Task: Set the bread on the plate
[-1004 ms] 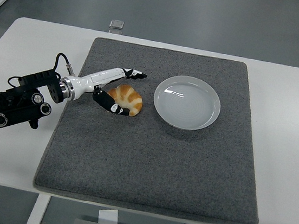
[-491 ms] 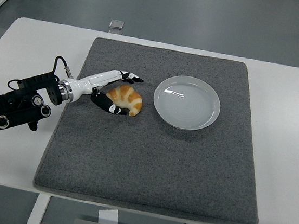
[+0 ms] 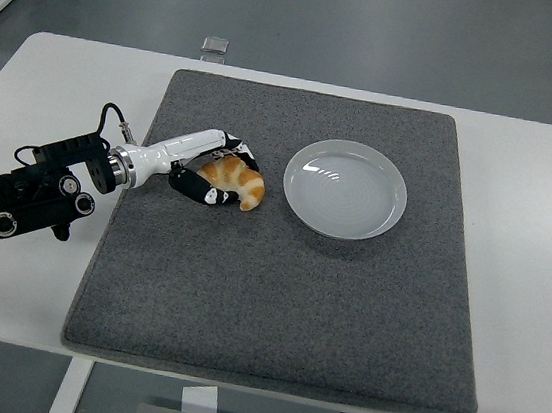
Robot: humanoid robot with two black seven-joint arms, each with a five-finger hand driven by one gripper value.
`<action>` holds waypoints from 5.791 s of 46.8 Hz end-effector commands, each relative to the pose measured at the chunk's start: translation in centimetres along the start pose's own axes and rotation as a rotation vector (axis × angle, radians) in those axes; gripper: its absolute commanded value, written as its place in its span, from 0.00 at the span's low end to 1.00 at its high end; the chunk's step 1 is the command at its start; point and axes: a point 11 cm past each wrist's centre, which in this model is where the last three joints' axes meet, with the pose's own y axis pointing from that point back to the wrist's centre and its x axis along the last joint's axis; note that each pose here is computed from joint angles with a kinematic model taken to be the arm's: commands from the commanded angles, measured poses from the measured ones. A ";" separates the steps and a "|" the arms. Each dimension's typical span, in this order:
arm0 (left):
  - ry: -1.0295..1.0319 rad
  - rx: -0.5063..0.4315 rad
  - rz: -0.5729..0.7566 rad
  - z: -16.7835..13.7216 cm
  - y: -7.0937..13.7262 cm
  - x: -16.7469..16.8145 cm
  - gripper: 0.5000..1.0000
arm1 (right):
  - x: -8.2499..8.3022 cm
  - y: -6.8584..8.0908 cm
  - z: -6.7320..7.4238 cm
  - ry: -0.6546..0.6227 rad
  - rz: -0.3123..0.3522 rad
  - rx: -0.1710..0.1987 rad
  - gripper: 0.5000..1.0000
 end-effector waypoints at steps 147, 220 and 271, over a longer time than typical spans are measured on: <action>-0.248 -0.143 0.014 9.6 -11.4 -3.0 0.00 | 0.0 0.0 0.3 -0.001 0.002 -0.006 0.90; -0.078 -0.126 0.075 9.8 -11.5 -3.0 0.99 | 0.0 0.0 0.3 -0.001 0.002 -0.006 0.90; 1.068 -0.300 0.299 3.4 -5.0 14.6 1.00 | 0.0 0.0 0.3 -0.001 0.002 -0.006 0.90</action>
